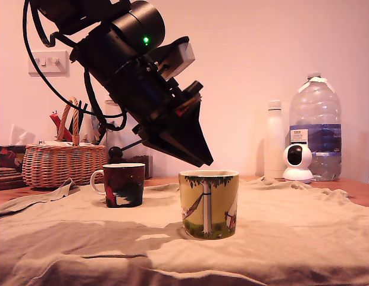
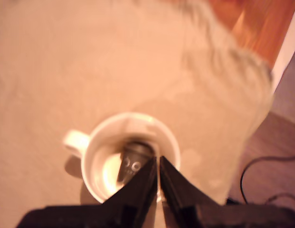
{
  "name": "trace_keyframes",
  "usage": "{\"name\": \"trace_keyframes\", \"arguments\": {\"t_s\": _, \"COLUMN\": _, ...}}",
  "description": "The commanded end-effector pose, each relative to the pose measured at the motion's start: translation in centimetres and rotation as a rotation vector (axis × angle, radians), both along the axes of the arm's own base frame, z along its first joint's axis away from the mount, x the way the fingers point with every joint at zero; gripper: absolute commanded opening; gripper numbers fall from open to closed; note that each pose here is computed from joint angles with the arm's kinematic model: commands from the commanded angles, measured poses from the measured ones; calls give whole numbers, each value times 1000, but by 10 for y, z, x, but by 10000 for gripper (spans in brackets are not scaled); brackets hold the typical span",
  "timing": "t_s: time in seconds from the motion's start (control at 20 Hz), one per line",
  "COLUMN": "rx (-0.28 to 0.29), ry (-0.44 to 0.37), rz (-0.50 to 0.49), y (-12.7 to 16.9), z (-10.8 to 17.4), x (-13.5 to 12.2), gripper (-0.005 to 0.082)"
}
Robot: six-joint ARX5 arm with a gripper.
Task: Pick up the coffee capsules on the table and drop them inside the coffee cup
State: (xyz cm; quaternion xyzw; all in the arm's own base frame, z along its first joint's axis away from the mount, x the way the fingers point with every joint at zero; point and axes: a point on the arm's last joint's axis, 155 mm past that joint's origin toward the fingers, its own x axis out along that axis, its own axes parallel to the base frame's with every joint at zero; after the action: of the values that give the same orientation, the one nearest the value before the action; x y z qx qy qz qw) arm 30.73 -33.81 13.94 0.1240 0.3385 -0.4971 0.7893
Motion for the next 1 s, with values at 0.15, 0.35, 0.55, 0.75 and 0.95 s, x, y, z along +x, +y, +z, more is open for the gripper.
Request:
{"name": "trace_keyframes", "arguments": {"t_s": 0.15, "rx": -28, "ry": -75, "rz": 51, "y": 15, "z": 45, "x": -4, "gripper": -24}}
{"name": "trace_keyframes", "arguments": {"t_s": 0.35, "rx": -49, "ry": -146, "rz": 95, "y": 32, "z": 73, "x": -4, "gripper": -24}}
{"name": "trace_keyframes", "arguments": {"t_s": 0.55, "rx": -73, "ry": -176, "rz": 127, "y": 52, "z": 77, "x": -10, "gripper": -24}}
{"name": "trace_keyframes", "arguments": {"t_s": 0.75, "rx": -108, "ry": -195, "rz": 202, "y": 78, "z": 67, "x": -8, "gripper": -24}}
{"name": "trace_keyframes", "arguments": {"t_s": 0.95, "rx": -147, "ry": -199, "rz": 298, "y": 107, "z": 52, "x": -2, "gripper": -24}}
